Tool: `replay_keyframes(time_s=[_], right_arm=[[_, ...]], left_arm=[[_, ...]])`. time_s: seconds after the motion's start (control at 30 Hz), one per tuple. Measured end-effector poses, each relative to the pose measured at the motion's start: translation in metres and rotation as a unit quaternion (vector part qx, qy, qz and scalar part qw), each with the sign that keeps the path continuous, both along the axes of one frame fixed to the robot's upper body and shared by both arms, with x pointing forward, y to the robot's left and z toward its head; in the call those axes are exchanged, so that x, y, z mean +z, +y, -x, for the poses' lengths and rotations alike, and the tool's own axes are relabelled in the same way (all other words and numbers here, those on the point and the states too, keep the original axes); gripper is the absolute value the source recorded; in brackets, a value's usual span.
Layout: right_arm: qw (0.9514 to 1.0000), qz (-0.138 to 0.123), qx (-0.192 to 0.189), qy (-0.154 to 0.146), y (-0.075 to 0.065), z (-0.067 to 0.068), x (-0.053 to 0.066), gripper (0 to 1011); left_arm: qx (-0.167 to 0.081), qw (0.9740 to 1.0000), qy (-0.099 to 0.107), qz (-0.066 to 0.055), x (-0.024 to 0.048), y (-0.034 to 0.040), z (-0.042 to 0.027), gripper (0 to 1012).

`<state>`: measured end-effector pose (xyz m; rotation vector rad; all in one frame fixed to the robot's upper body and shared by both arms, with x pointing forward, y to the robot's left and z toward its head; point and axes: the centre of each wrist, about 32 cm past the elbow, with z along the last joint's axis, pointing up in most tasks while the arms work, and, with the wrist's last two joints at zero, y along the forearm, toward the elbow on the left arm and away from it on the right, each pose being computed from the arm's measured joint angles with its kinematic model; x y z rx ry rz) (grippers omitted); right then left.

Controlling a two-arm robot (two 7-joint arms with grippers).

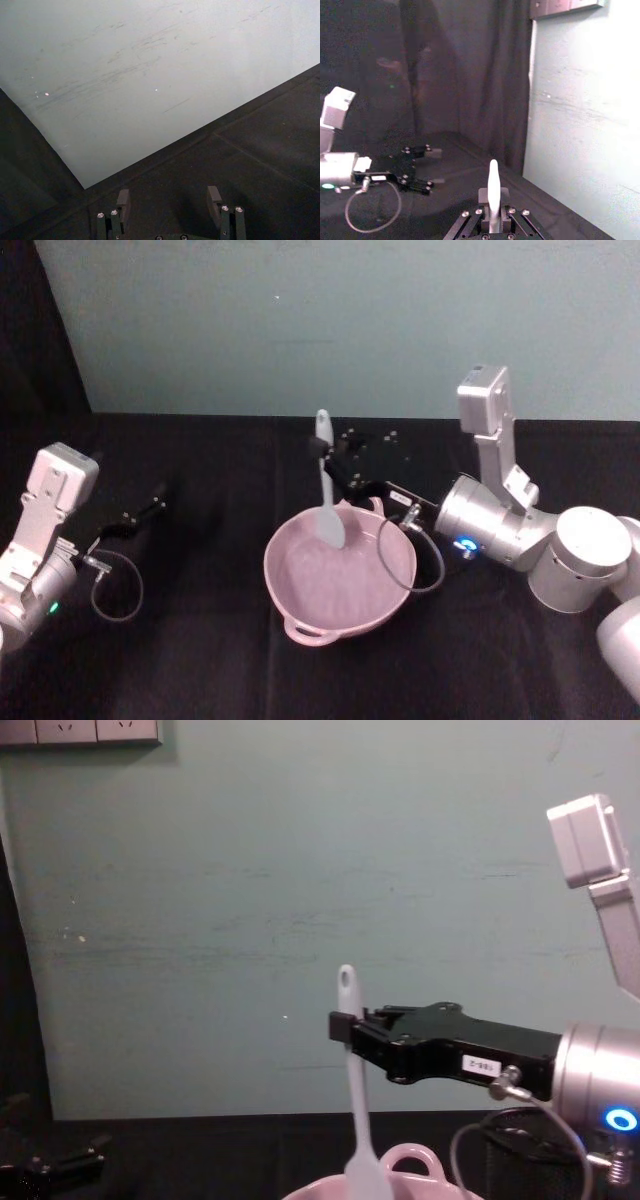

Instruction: Use the one hand to pick up the spoon and stir the clear water in the bowl.

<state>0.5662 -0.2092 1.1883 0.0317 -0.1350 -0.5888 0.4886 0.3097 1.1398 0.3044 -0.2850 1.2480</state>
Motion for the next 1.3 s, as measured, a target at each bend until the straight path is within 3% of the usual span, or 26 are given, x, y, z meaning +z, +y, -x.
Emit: replay_keyframes(time_s=[0.3, 0.63, 0.9, 1.13, 1.3], right_arm=[[0.9995, 0.013, -0.029, 0.003, -0.021, 0.012, 0.001, 126], [0.9996, 0.023, -0.017, 0.004, -0.023, 0.033, 0.000, 127], [0.9995, 0.016, 0.023, 0.016, -0.005, 0.044, -0.007, 126], [0.9980, 0.010, 0.061, 0.013, 0.021, 0.034, -0.008, 126], [0.9978, 0.010, 0.065, 0.003, 0.029, 0.025, -0.006, 127]], left_arm=[[0.000, 1.0000, 0.000, 0.000, 0.0000, 0.0000, 0.0000, 1005], [0.000, 1.0000, 0.000, 0.000, 0.0000, 0.0000, 0.0000, 1005], [0.000, 1.0000, 0.000, 0.000, 0.0000, 0.0000, 0.0000, 1005], [0.000, 1.0000, 0.000, 0.000, 0.0000, 0.0000, 0.0000, 1005], [0.000, 1.0000, 0.000, 0.000, 0.0000, 0.0000, 0.0000, 1005]])
